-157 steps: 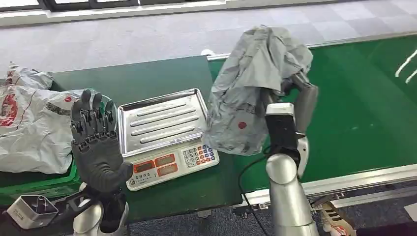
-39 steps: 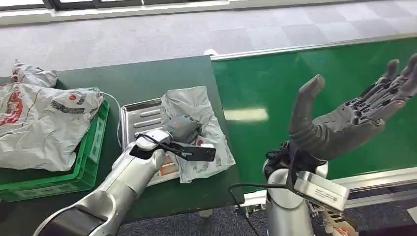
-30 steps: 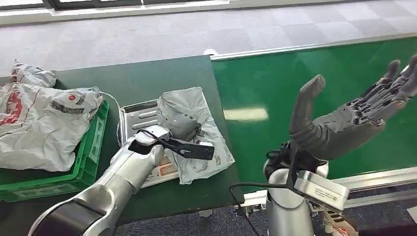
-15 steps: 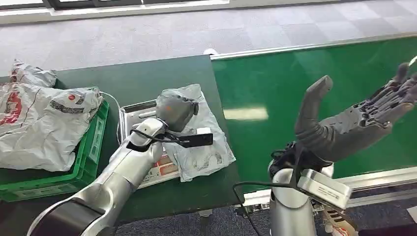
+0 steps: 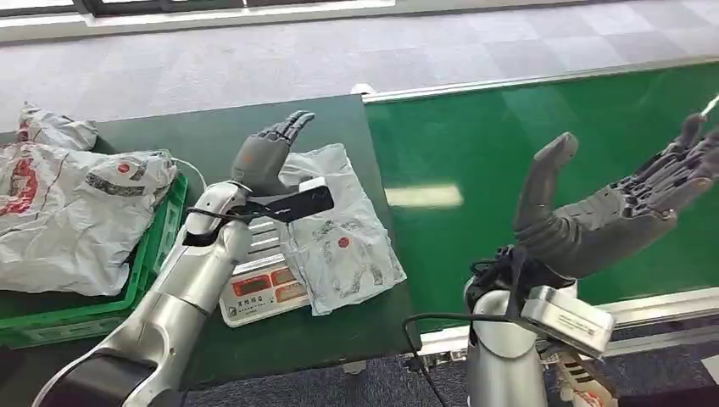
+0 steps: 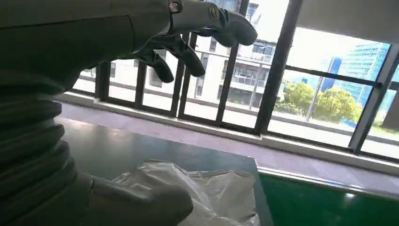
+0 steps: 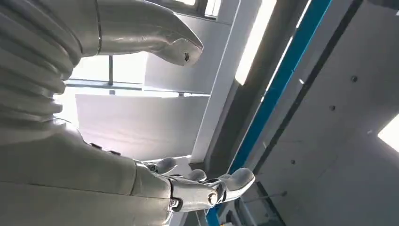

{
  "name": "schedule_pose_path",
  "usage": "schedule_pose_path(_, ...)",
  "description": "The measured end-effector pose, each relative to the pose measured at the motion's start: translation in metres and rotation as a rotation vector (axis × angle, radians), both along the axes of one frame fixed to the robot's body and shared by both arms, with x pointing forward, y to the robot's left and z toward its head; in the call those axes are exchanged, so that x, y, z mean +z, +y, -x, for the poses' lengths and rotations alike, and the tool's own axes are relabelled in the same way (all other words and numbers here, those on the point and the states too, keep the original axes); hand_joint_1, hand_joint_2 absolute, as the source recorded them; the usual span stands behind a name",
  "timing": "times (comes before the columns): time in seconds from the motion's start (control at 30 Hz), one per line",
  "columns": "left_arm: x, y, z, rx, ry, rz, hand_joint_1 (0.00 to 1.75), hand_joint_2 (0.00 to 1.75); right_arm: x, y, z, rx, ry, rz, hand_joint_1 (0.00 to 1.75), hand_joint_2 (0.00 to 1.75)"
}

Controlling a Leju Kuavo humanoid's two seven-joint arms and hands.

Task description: Moved the parcel from conveyor to table for the left to box.

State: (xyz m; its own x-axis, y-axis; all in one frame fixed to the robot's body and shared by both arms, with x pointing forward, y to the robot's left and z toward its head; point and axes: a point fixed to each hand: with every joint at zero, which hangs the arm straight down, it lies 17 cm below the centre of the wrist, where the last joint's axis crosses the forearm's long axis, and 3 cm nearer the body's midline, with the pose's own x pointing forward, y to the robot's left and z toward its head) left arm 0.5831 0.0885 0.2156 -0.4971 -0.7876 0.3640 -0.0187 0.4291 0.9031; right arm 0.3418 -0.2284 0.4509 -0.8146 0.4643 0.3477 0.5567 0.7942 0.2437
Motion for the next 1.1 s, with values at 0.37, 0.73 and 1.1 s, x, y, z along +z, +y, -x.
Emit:
schedule_pose_path(0.37,-0.089,0.0,0.007,-0.114,0.378,-0.291,0.0,1.75,-0.007,0.012,-0.011,0.033,0.029,0.009,0.0,1.75)
schedule_pose_path(0.73,-0.118,0.001,0.019,-0.149,0.47,-0.353,0.0,1.75,-0.008,0.019,-0.013,0.034,0.036,0.031,0.0,1.75)
schedule_pose_path(1.1,-0.125,-0.003,0.023,-0.171,0.495,-0.382,1.75,1.75,-0.008,0.019,-0.013,0.031,0.037,0.035,0.0,1.75)
